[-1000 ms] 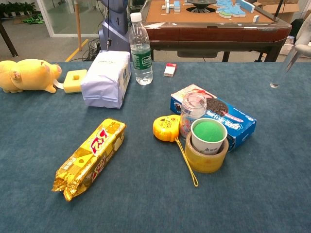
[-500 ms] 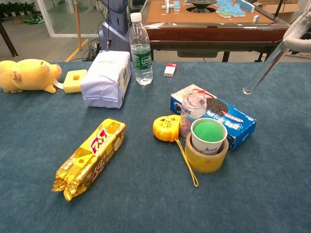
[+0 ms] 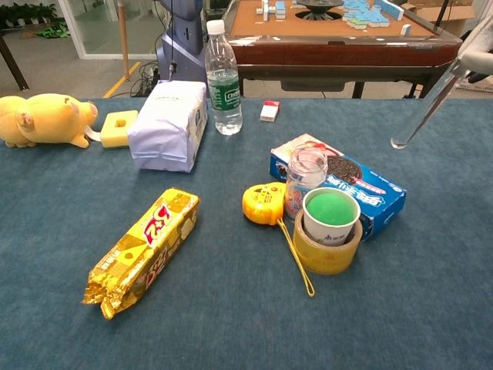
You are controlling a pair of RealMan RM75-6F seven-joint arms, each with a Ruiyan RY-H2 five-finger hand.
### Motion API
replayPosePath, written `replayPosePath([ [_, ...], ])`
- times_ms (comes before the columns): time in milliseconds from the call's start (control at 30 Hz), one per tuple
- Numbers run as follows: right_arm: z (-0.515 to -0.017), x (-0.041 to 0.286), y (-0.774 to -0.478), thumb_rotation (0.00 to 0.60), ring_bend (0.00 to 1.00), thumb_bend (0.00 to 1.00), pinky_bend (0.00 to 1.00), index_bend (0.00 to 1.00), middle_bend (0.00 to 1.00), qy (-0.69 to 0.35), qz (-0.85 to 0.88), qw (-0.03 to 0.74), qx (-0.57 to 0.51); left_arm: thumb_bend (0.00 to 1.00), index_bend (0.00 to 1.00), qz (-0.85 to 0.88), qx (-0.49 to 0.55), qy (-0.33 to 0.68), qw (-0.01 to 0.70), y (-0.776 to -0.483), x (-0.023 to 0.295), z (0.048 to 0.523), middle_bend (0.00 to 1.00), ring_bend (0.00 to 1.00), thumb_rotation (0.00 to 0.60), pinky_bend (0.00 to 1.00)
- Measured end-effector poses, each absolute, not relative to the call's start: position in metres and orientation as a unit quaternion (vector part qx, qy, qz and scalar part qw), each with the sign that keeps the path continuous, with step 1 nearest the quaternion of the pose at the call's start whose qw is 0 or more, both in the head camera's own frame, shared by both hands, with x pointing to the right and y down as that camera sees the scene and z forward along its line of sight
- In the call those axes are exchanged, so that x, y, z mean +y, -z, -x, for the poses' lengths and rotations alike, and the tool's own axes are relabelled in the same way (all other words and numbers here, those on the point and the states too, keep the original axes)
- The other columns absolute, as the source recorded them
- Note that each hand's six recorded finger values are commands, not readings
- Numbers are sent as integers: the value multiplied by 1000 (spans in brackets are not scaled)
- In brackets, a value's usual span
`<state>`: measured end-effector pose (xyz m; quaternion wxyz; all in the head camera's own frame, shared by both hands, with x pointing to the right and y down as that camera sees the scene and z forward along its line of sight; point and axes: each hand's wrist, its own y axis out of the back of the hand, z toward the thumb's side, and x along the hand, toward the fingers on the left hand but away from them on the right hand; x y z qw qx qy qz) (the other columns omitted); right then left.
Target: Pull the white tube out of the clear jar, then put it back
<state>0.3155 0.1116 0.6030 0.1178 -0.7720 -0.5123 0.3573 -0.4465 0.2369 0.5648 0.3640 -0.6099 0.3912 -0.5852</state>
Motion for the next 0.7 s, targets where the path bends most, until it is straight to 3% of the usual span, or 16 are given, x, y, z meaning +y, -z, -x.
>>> replayPosePath([
  [700, -240, 93, -635, 600, 389, 545, 307, 649, 482, -314, 812, 92, -483, 244, 247, 606, 394, 590, 360, -562, 243, 453, 206, 160, 600, 52],
])
